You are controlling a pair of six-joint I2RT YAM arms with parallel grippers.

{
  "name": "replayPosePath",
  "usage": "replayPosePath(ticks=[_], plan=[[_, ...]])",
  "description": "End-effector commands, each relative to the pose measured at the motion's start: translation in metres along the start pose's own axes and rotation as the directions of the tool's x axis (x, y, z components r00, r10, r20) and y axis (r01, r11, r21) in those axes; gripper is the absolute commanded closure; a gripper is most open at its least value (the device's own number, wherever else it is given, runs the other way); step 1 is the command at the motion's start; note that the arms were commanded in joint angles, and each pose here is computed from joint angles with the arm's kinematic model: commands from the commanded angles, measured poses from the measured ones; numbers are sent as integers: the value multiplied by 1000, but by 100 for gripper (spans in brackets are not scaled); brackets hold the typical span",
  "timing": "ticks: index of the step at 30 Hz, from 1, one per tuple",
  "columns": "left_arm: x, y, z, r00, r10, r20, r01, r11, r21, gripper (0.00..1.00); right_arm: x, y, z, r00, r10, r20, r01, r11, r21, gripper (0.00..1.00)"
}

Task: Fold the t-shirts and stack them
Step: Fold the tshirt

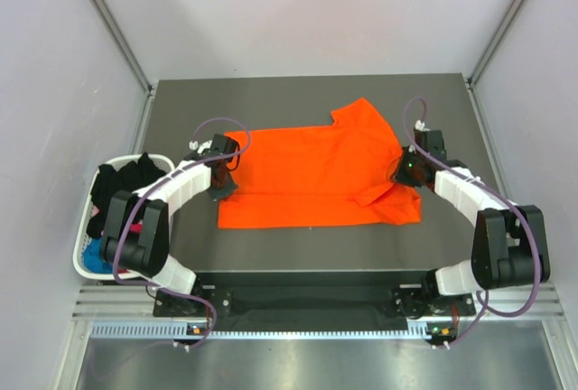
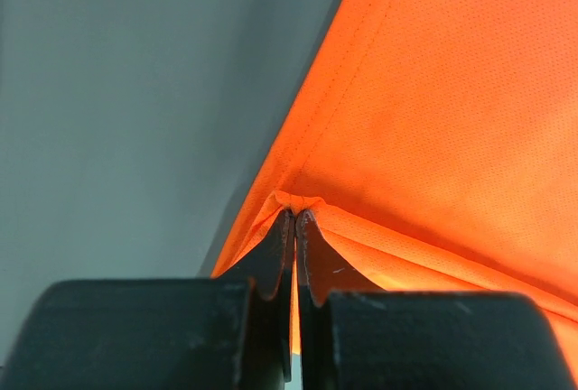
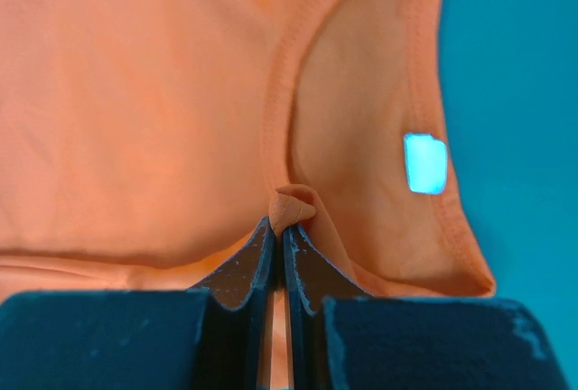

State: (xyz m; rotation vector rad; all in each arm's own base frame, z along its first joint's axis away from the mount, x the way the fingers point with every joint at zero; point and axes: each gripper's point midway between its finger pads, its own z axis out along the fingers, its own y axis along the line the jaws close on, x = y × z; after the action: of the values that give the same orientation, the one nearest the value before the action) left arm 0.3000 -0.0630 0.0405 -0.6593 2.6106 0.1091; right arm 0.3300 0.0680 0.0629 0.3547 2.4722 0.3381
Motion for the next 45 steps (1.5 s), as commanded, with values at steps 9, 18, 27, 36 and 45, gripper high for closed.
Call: replayPosePath(ticks=[9, 18, 27, 36, 45], plan=[[-18, 0, 5, 999, 16, 36, -14, 999, -52, 100, -38, 17, 16, 986, -153, 72, 146, 985, 91, 97], [-15, 0, 13, 1000, 23, 14, -22, 997, -76, 100, -42, 13, 22, 985, -164, 59, 155, 978, 137, 93], [-39, -6, -17, 997, 9, 72, -5, 999, -49, 77, -60, 37, 4, 987, -132, 90, 122, 987, 108, 70], [-38, -45, -70, 995, 22, 92, -43, 972, 230, 69, -34, 52, -10, 996, -7, 88, 2, 998, 60, 56], [7, -57, -62, 998, 56, -23, -44, 932, 361, 68, -8, 65, 13, 991, 116, 65, -119, 992, 30, 56]])
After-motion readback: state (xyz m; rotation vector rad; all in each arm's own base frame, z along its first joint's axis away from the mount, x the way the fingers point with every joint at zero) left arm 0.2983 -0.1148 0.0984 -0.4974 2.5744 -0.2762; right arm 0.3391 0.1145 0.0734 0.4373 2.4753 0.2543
